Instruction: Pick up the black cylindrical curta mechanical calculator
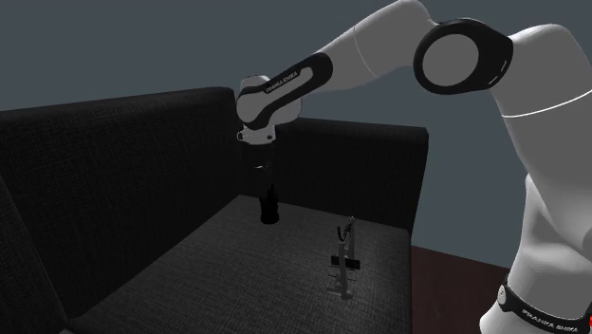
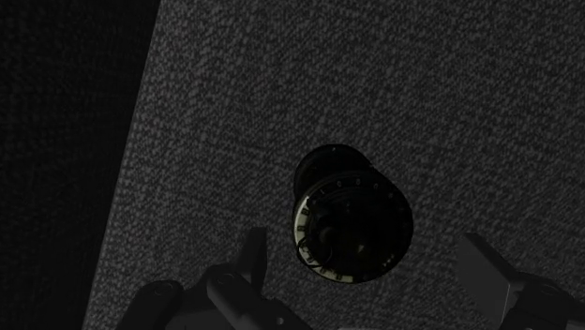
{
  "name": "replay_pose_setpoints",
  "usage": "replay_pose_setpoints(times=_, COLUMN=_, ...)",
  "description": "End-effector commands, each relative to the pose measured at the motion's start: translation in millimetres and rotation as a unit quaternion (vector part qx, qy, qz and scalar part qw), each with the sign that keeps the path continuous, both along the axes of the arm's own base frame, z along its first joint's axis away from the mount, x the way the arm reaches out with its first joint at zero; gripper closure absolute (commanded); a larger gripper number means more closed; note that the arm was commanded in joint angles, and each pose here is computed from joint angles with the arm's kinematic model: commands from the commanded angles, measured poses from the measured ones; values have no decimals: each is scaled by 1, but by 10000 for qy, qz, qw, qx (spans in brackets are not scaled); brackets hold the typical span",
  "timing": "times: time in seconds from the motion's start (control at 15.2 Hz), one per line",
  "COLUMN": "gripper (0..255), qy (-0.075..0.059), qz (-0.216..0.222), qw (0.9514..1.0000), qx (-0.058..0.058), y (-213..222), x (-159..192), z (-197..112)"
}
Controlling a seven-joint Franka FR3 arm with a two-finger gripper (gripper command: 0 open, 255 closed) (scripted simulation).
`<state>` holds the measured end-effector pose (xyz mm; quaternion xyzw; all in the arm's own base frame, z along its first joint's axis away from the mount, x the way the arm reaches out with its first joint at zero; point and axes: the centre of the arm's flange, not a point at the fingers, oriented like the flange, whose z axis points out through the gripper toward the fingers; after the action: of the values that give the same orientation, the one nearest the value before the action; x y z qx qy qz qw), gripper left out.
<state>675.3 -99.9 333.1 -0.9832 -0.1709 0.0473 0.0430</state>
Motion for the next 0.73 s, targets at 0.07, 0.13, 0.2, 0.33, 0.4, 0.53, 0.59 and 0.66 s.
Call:
replay_pose_setpoints(times=0.07, gripper=0, qy=-4, qz=5, qw=10000, qx=3, y=1, x=3, z=-16)
replay_pose_setpoints(times=0.13, gripper=0, qy=-4, qz=5, qw=10000, qx=3, y=1, x=3, z=-21)
replay_pose_setpoints(times=0.2, gripper=0, qy=-4, qz=5, qw=10000, qx=3, y=1, x=3, z=-27)
replay_pose_setpoints(times=0.33, gripper=0, qy=-4, qz=5, qw=10000, qx=3, y=1, x=3, z=-30)
replay_pose_setpoints(times=0.4, gripper=0, qy=-4, qz=5, qw=10000, qx=3, y=1, x=3, z=-30)
replay_pose_setpoints(times=0.53, gripper=255, qy=-4, qz=5, qw=10000, qx=3, y=1, x=3, z=-30)
replay_pose_setpoints(times=0.59, gripper=255, qy=-4, qz=5, qw=10000, qx=3, y=1, x=3, z=-30)
replay_pose_setpoints(times=0.66, gripper=255, qy=-4, qz=5, qw=10000, qx=3, y=1, x=3, z=-30)
